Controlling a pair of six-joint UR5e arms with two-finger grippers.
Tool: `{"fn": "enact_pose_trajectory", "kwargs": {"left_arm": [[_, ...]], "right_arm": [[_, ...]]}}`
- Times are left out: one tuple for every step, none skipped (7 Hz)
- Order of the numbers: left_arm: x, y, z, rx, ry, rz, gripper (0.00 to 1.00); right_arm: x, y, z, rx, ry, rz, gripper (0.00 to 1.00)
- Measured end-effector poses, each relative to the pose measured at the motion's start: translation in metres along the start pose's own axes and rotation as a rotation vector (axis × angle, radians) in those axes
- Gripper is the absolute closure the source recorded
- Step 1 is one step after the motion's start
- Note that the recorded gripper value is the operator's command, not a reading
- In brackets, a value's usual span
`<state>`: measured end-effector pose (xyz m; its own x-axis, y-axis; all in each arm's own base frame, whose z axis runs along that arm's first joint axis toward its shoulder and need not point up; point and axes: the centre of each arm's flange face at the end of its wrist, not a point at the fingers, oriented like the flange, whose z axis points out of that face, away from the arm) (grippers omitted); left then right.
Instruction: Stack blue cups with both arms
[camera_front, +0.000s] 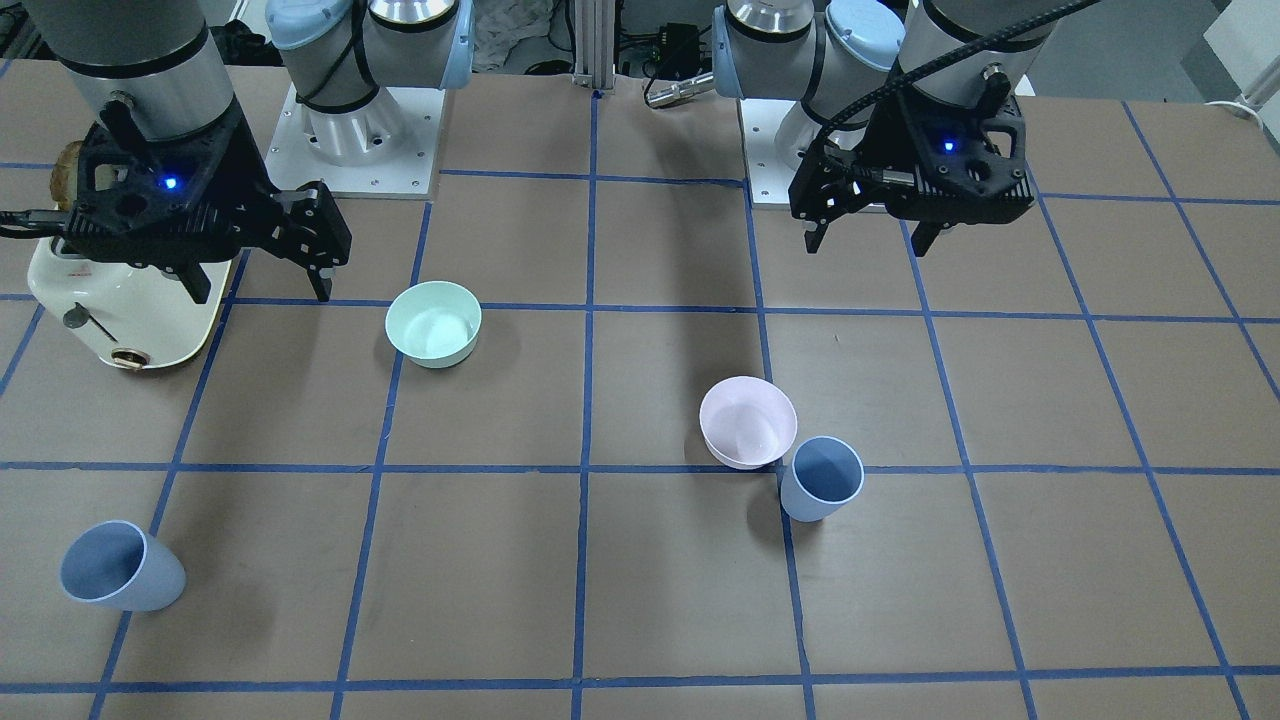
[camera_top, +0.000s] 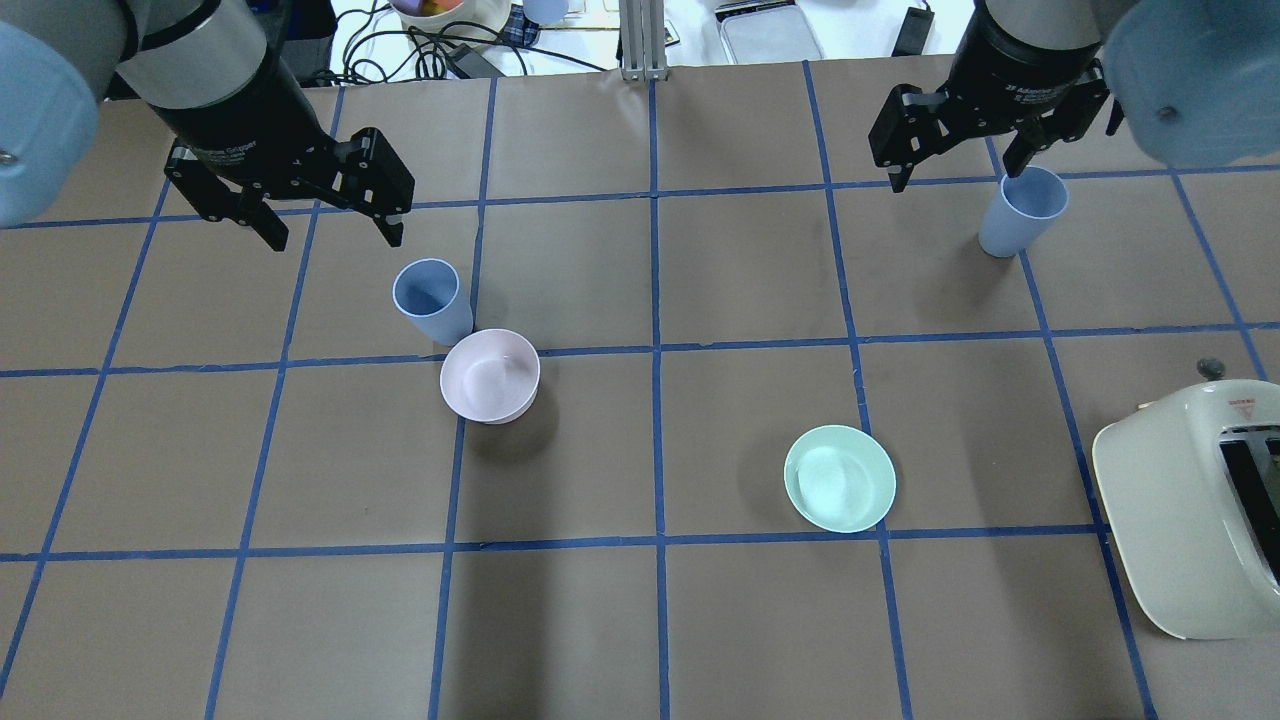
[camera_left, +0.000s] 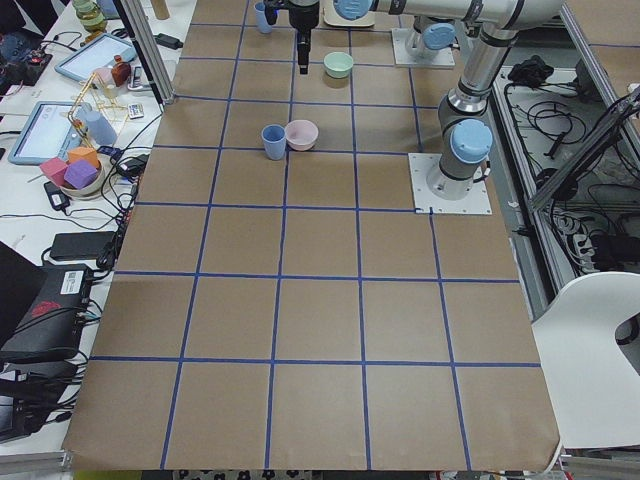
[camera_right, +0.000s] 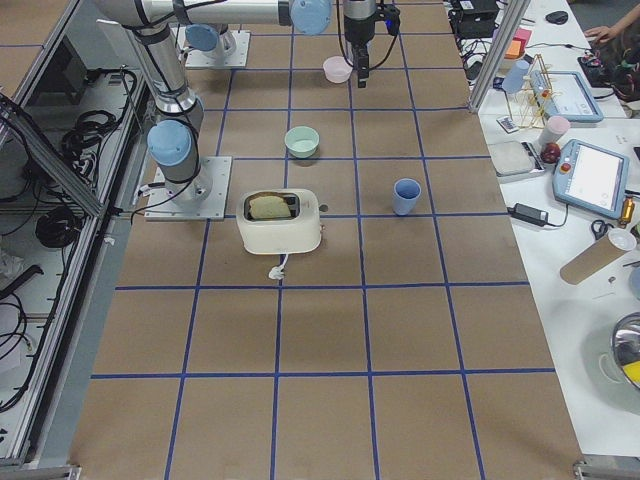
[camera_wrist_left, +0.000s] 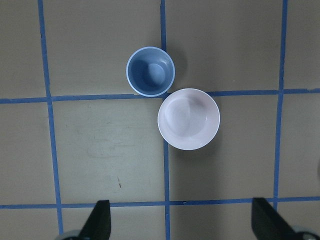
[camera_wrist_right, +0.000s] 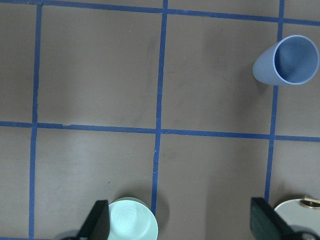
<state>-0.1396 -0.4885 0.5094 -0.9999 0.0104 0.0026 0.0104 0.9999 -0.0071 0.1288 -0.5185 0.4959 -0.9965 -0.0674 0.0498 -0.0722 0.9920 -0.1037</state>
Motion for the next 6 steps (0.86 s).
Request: {"fn": "enact_pose_trajectory", "kwargs": {"left_arm": [[0.0, 0.0, 0.0, 0.0, 0.0, 0.0, 0.0], [0.0, 0.0, 0.0, 0.0, 0.0, 0.0, 0.0], [-0.001, -0.002, 0.001, -0.002, 0.0, -0.003, 0.0], [-0.001, -0.006, 0.004, -0.008, 0.001, -0.006, 0.0], [-0.001, -0.018, 0.014, -0.022, 0.001, -0.008, 0.0], [-0.001, -0.042, 0.039, -0.04, 0.002, -0.007, 0.0]], "right_arm": [[0.0, 0.0, 0.0, 0.0, 0.0, 0.0, 0.0], [0.0, 0.0, 0.0, 0.0, 0.001, 0.001, 0.0], [0.0, 0.0, 0.001, -0.001, 0.001, 0.001, 0.0], [0.0, -0.001, 0.002, -0.002, 0.0, 0.001, 0.0], [0.001, -0.001, 0.002, -0.003, 0.0, 0.0, 0.0], [0.001, -0.002, 0.003, -0.004, 0.0, 0.0, 0.0]]}}
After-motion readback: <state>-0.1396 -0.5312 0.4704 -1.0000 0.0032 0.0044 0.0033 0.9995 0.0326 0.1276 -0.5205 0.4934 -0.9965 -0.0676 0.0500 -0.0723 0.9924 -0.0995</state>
